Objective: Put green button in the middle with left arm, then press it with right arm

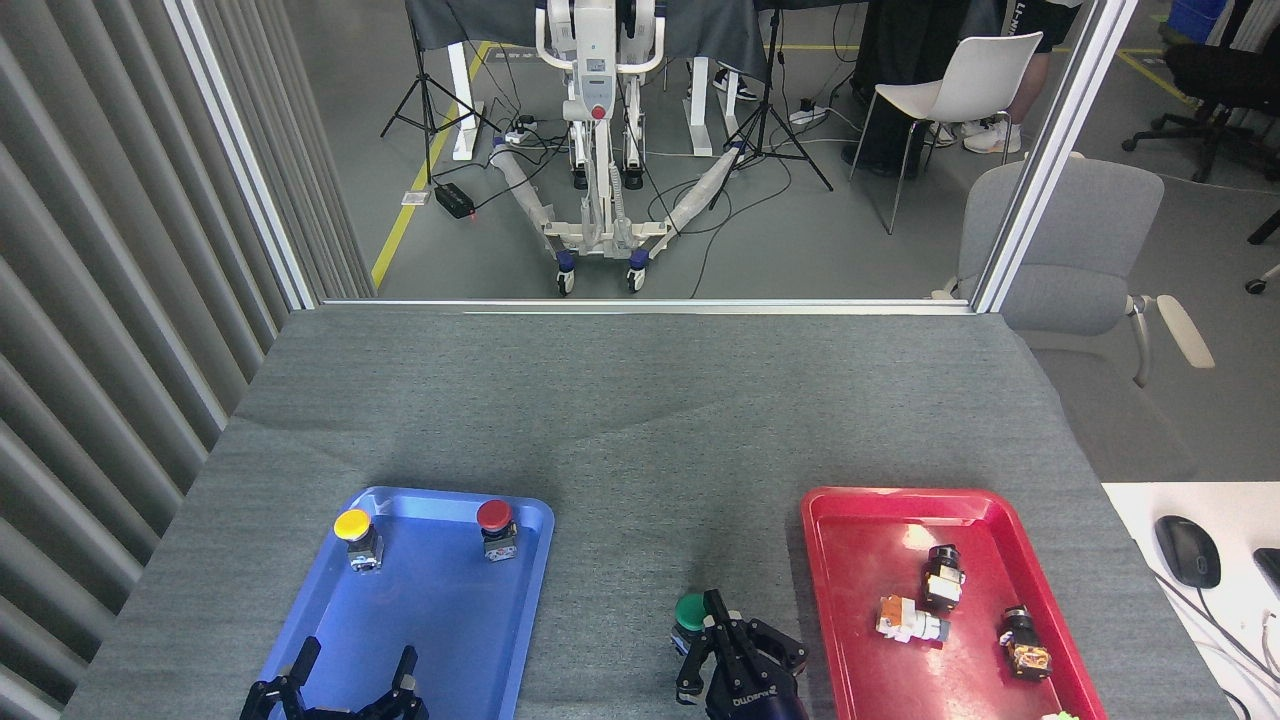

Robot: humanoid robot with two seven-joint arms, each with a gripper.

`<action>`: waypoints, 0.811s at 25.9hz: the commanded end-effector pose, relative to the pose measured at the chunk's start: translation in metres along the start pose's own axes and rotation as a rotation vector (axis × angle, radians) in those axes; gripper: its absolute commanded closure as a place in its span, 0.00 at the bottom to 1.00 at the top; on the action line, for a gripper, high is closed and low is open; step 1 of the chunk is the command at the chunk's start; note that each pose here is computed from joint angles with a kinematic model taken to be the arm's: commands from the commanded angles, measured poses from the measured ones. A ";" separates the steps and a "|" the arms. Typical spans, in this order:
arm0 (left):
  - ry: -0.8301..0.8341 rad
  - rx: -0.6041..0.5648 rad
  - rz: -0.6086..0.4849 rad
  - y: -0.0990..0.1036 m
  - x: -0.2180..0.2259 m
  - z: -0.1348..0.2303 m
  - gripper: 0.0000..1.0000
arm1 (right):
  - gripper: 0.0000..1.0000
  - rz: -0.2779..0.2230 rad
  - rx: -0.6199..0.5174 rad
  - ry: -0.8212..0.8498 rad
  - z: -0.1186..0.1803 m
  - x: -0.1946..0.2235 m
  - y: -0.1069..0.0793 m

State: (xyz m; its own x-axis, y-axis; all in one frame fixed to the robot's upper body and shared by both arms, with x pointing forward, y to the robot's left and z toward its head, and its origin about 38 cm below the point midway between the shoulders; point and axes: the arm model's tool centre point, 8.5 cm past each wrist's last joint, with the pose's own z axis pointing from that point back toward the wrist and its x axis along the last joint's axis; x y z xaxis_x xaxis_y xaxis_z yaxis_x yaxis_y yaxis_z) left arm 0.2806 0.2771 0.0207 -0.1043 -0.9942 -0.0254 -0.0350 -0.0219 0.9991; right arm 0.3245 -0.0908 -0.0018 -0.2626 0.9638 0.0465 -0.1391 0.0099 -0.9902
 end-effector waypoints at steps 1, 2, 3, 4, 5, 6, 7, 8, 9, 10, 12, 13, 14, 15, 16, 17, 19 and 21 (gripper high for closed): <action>-0.004 0.007 0.002 0.001 0.000 0.000 0.01 | 0.94 -0.007 0.016 -0.013 -0.006 0.011 0.003; -0.002 0.007 0.002 0.001 0.000 0.000 0.01 | 0.94 -0.007 0.023 -0.014 -0.007 0.011 0.006; -0.002 0.007 0.002 0.001 0.000 0.000 0.01 | 0.94 -0.007 0.036 -0.018 -0.006 0.012 0.010; -0.002 0.006 0.002 0.000 0.000 0.000 0.01 | 0.94 -0.007 0.044 -0.020 -0.006 0.014 0.013; -0.002 0.003 0.004 -0.001 0.000 0.000 0.01 | 0.94 -0.006 0.052 -0.019 -0.006 0.014 0.015; -0.002 0.003 0.004 -0.001 0.000 0.000 0.01 | 0.94 -0.004 0.054 -0.016 -0.005 0.013 0.016; -0.002 0.003 0.004 -0.001 0.000 0.000 0.01 | 0.93 -0.003 0.056 -0.015 -0.005 0.013 0.017; -0.002 0.005 0.004 -0.001 0.000 -0.001 0.01 | 0.93 -0.003 0.056 -0.017 -0.005 0.013 0.017; -0.002 0.003 0.004 -0.001 0.000 0.000 0.01 | 0.93 -0.002 0.058 -0.015 -0.005 0.012 0.017; -0.002 0.005 0.004 -0.001 0.000 -0.001 0.01 | 0.93 -0.002 0.058 -0.015 -0.005 0.012 0.017; -0.002 0.003 0.004 -0.001 0.000 -0.001 0.01 | 0.93 -0.003 0.058 -0.014 -0.005 0.012 0.017; -0.002 0.005 0.004 -0.001 0.000 -0.001 0.01 | 0.93 -0.004 0.055 -0.008 -0.005 0.011 0.017; -0.002 0.005 0.004 -0.001 0.000 -0.001 0.01 | 0.93 -0.003 0.047 -0.001 -0.006 0.011 0.015; -0.001 0.003 0.006 -0.001 0.000 -0.001 0.01 | 0.93 -0.003 0.038 0.007 -0.006 0.010 0.012; -0.001 0.003 0.006 -0.001 0.000 -0.001 0.01 | 0.92 -0.002 0.025 0.010 -0.006 0.010 0.009; -0.002 0.003 0.004 -0.001 0.000 -0.001 0.01 | 0.92 -0.003 0.012 0.013 -0.007 0.009 0.004; -0.001 0.003 0.006 -0.001 0.000 -0.001 0.01 | 0.92 0.000 -0.014 0.021 -0.008 0.008 -0.004; -0.001 0.005 0.005 0.000 0.000 -0.001 0.01 | 0.91 0.001 -0.044 0.035 -0.006 0.005 -0.014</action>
State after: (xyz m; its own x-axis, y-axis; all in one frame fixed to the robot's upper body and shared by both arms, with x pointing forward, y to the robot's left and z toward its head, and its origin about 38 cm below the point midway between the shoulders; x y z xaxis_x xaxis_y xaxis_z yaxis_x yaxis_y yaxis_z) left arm 0.2812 0.2769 0.0201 -0.1062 -0.9941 -0.0204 -0.0391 -0.0163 0.9991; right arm 0.3294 -0.0813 -0.0021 -0.2438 0.9688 0.0453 -0.1486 0.0089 -0.9889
